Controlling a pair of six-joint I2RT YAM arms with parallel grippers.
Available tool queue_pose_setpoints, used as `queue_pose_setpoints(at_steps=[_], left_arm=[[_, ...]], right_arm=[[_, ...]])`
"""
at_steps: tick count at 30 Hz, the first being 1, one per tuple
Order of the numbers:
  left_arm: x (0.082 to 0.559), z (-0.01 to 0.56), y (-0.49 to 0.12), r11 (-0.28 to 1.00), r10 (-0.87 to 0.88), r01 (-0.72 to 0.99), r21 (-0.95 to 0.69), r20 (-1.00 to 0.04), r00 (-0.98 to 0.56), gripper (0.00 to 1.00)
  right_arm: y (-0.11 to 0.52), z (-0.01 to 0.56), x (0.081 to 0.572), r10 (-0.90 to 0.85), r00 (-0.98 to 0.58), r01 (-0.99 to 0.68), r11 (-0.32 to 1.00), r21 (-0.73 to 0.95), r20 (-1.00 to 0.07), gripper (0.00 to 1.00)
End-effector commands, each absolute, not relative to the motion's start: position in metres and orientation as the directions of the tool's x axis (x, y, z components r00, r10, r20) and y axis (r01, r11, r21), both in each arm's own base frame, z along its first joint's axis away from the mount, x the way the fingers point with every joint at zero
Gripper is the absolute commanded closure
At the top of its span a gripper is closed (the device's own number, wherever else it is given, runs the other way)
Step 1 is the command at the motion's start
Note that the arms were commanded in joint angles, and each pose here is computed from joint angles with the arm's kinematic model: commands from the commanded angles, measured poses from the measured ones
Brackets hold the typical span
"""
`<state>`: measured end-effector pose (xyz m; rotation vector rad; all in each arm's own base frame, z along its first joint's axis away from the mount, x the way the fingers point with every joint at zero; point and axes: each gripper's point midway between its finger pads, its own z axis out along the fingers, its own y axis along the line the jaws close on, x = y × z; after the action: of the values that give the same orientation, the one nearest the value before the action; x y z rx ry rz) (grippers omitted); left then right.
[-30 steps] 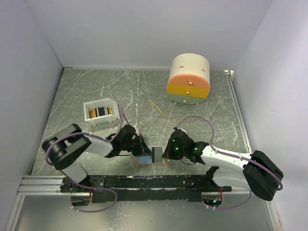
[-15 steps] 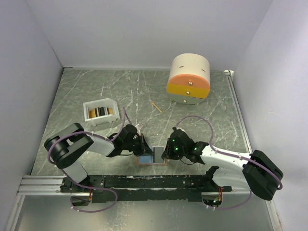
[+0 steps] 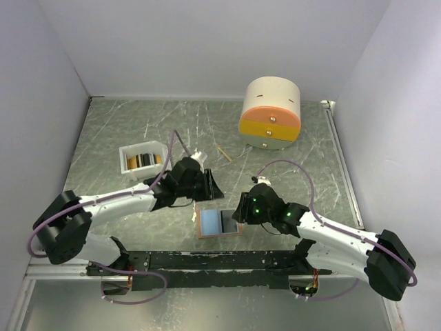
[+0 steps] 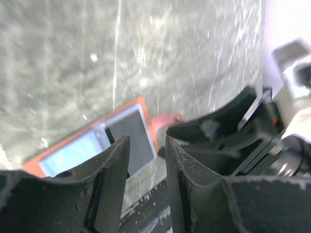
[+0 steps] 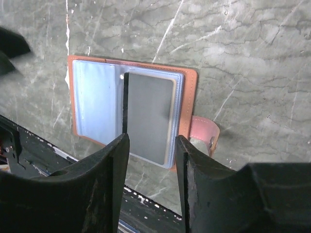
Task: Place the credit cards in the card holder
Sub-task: Insert the credit card into the card holder, then pick up the credit card from the storage box.
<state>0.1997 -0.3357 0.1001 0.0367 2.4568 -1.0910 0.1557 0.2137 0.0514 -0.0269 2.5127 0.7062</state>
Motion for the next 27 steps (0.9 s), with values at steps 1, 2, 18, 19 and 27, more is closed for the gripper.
queue_pose_setpoints(at_steps=[1,2,18,19,27], left_arm=[[0.239,0.115,-0.276,0.873,-0.129,0.166,-0.459,-0.545,-0.829,0.54],[0.248,0.121,-0.264,0.893,-0.134,0.147,-0.426,-0.562,-0.816,0.55],[0.346,0.144,-0.088,0.986,-0.104,-0.166,0.029,-0.671,-0.734,0.52],[0.351,0.141,-0.081,0.983,-0.112,-0.179,0.033,-0.664,-0.740,0.52],[0.395,0.130,-0.060,0.982,-0.082,-0.172,0.080,-0.639,-0.765,0.41]], right_arm=[[0.213,0.063,0.162,0.101,-0.842,-0.186,0.868,0.460,-0.530,0.57],[0.214,0.065,0.162,0.099,-0.840,-0.191,0.866,0.461,-0.533,0.57],[0.219,0.071,0.163,0.079,-0.826,-0.238,0.849,0.472,-0.558,0.57],[0.219,0.072,0.163,0.081,-0.825,-0.239,0.848,0.474,-0.560,0.57],[0.218,0.073,0.162,0.083,-0.824,-0.241,0.844,0.479,-0.561,0.57]])
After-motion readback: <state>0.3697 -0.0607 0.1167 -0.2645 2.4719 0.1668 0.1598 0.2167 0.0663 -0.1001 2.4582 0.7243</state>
